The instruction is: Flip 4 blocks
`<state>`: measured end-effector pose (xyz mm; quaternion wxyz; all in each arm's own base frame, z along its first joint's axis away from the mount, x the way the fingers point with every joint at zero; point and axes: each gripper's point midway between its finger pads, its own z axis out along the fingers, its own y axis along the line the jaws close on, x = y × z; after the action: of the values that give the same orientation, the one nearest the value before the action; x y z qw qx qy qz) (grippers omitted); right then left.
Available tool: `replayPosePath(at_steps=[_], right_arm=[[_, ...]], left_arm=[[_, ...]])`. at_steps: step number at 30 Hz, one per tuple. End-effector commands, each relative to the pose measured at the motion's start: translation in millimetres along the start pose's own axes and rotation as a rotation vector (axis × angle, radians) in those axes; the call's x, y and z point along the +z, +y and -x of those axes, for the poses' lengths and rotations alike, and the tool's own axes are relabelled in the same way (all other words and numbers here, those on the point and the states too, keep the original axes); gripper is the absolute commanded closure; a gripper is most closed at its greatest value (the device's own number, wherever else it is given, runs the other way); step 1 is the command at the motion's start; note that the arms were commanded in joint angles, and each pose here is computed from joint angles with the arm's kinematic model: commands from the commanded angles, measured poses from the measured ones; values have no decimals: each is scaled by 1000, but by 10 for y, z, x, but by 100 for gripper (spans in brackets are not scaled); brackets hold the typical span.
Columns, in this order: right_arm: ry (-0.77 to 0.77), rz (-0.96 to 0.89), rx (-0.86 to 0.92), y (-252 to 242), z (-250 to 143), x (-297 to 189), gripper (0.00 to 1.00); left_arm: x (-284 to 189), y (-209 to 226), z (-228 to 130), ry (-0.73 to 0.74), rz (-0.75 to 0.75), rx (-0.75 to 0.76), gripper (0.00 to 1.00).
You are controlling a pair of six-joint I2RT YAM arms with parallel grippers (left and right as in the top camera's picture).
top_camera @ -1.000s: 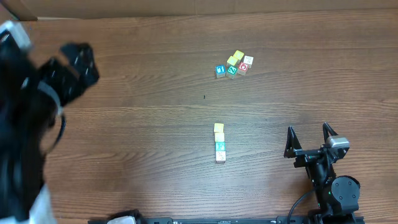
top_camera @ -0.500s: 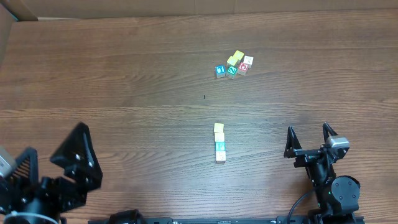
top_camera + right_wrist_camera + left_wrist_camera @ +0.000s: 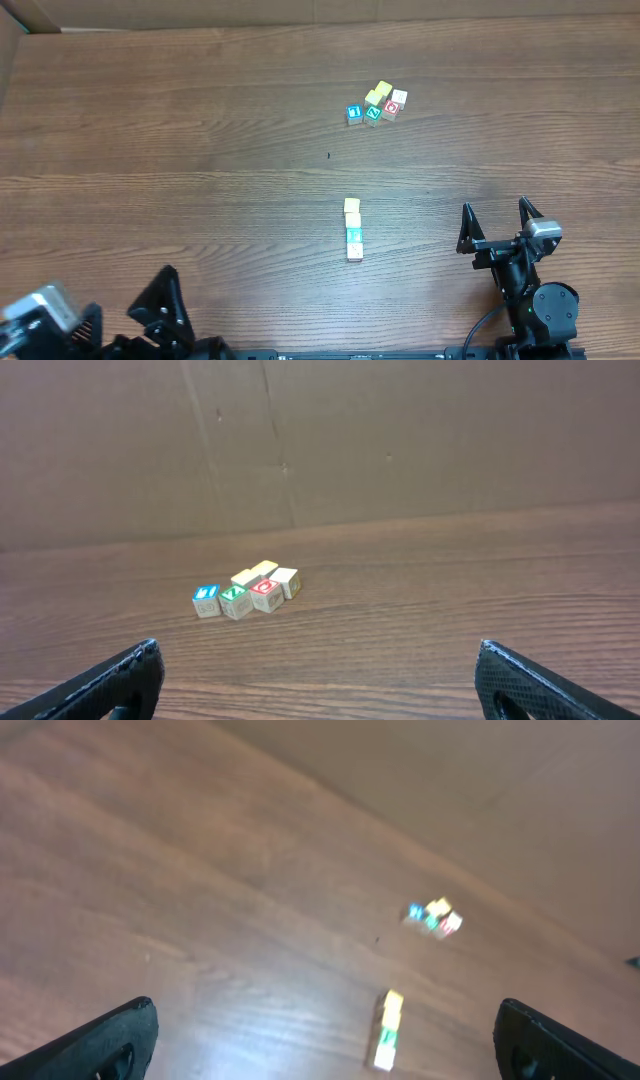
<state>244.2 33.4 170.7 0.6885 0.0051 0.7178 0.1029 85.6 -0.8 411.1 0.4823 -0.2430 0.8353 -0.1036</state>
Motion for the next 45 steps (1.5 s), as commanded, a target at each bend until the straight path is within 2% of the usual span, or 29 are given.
replayPosePath(at_steps=[1, 5, 9, 13, 19, 25, 29, 38, 45], right_arm=[[-6, 2, -3, -6, -9, 0, 0], [-6, 1, -3, -6, -9, 0, 0], [-6, 2, -3, -6, -9, 0, 0], [-6, 2, -3, -6, -9, 0, 0], [-6, 2, -3, -6, -9, 0, 0], [-6, 1, -3, -6, -9, 0, 0], [-6, 2, -3, -6, -9, 0, 0], [-6, 2, -3, -6, -9, 0, 0], [-6, 2, -3, -6, -9, 0, 0]], left_arm=[[57, 138, -252, 25, 16, 12, 0], [147, 268, -511, 52, 28, 1, 0], [220, 249, -457, -62, -28, -62, 0], [240, 69, -124, -282, -169, -107, 0], [-4, -231, 337, -657, -416, -50, 0], [-261, -342, 493, -939, -597, -7, 0], [-241, -286, 511, -1032, -634, -26, 0], [20, -184, 544, -1125, -631, -59, 0], [390, -100, 444, -1126, -622, -68, 0]])
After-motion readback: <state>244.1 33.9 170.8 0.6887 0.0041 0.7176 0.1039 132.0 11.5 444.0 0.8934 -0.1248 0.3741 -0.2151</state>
